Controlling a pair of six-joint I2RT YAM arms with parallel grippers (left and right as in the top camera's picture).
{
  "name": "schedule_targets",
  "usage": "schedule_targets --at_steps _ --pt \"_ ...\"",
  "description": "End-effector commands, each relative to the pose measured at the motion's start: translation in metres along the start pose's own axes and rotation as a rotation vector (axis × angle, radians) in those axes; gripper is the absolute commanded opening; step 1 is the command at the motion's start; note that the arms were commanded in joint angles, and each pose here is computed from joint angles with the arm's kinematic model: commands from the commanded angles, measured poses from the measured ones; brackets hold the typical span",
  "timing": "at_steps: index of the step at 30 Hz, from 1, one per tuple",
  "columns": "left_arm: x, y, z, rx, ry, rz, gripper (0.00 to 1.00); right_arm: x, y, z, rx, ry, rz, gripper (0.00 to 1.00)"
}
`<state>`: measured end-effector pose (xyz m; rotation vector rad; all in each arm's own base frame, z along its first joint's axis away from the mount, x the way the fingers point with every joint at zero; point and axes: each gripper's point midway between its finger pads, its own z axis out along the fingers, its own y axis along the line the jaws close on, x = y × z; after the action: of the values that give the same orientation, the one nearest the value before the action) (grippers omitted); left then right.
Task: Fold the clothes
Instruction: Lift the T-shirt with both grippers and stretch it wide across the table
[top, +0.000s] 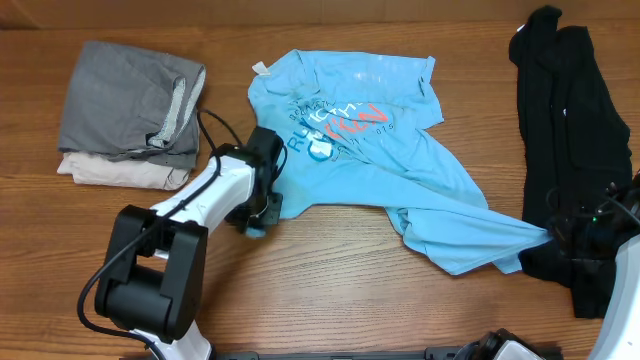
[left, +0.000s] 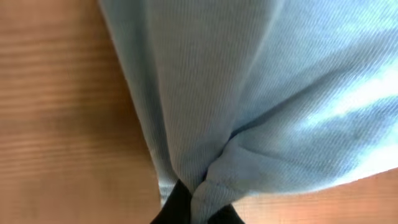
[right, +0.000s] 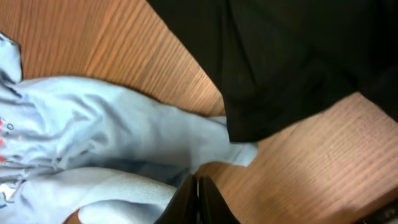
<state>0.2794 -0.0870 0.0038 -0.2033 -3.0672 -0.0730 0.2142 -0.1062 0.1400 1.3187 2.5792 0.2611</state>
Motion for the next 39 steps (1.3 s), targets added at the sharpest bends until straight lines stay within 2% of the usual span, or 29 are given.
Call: schedule_targets --at_steps 1,4,7,13,15,21,30,34,39 --pt "-0.023 0.010 -0.060 0.073 -0.106 -0.099 0.04 -0.018 0.016 -0.037 -0.041 -0.074 -0.072 0.04" --pt "-0.032 0.024 -0.125 0.090 -0.246 -0.124 0.04 -0.020 0.022 -0.062 -0.046 -0.096 -0.099 0.04" --pt "-0.033 0.035 -0.211 0.112 -0.455 -0.143 0.04 -0.022 0.032 -0.101 -0.062 -0.143 -0.114 0.04" --pt "-0.002 0.059 -0.350 0.069 -0.816 -0.184 0.04 -0.014 0.057 -0.182 -0.150 -0.265 -0.180 0.04" --pt "0.009 0.062 -0.377 0.074 -0.888 -0.189 0.04 -0.010 0.060 -0.203 -0.163 -0.307 -0.197 0.04" --pt "0.049 0.071 -0.431 0.065 -1.008 -0.208 0.04 0.009 0.068 -0.257 -0.235 -0.492 -0.244 0.04" --pt "0.115 0.084 -0.472 0.040 -1.102 -0.236 0.04 0.049 0.062 -0.290 -0.283 -0.634 -0.283 0.04" --pt "0.123 0.085 -0.471 0.039 -1.093 -0.235 0.04 0.061 0.058 -0.301 -0.287 -0.689 -0.292 0.04" --pt "0.109 0.095 -0.465 -0.025 -1.059 -0.271 0.04 0.051 0.058 -0.296 -0.268 -0.669 -0.277 0.04"
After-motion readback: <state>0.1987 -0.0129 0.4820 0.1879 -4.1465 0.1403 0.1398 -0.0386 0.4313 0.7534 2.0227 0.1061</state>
